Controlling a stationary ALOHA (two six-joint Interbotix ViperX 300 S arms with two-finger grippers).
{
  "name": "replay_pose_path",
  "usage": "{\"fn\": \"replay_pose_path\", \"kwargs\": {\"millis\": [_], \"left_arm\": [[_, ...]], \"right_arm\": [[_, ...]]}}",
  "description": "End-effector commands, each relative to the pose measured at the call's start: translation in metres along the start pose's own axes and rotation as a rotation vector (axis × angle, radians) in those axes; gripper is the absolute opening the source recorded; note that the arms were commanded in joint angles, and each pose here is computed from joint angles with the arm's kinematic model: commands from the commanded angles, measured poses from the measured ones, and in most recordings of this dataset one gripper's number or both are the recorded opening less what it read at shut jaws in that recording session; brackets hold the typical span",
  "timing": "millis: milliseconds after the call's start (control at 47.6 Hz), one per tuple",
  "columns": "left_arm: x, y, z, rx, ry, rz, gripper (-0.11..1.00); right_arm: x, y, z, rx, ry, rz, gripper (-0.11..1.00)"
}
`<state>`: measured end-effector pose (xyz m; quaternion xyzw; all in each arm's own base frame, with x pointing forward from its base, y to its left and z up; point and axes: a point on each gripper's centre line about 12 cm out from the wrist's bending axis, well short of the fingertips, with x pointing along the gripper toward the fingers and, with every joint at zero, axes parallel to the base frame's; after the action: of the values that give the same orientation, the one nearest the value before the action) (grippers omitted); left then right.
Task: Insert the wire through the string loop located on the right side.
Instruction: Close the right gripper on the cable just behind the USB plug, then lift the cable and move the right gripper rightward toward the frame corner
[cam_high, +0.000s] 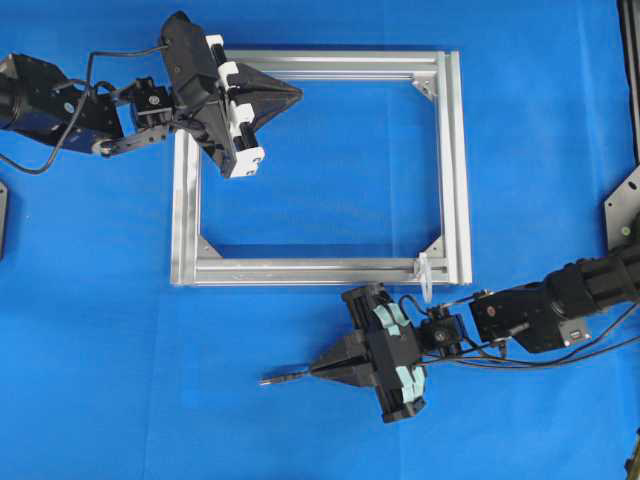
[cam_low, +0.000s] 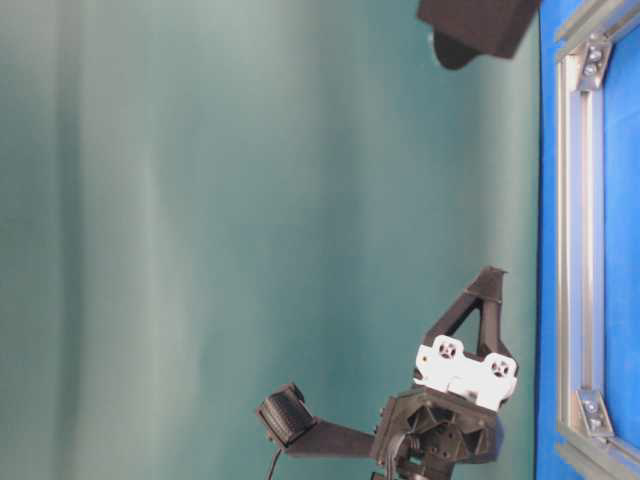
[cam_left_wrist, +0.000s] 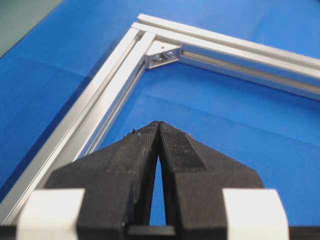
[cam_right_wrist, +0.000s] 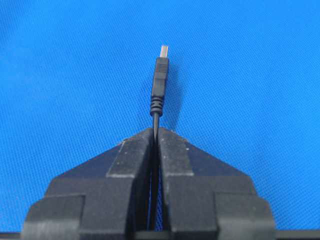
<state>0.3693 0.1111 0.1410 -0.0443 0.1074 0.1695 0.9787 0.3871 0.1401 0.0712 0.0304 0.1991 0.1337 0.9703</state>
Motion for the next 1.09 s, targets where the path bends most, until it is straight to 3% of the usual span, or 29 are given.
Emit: {"fn": "replay_pose_path", "kwargs": {"millis": [0, 378, 1071], "left_arm": [[-0.002, -0.002, 0.014, 0.0, -0.041, -0.006, 0.0], [-0.002, -0.002, 0.014, -0.006, -0.041, -0.008, 0.0], [-0.002, -0.002, 0.015, -0.006, -0.044, -0.008, 0.0]], "right_arm": [[-0.007, 0.006, 0.026, 0.004, -0.047, 0.015, -0.04], [-0.029, 0.013, 0.069, 0.007, -0.047, 0.028, -0.04], [-0.029, 0.013, 0.067, 0.006, -0.029, 0.027, -0.04]]}}
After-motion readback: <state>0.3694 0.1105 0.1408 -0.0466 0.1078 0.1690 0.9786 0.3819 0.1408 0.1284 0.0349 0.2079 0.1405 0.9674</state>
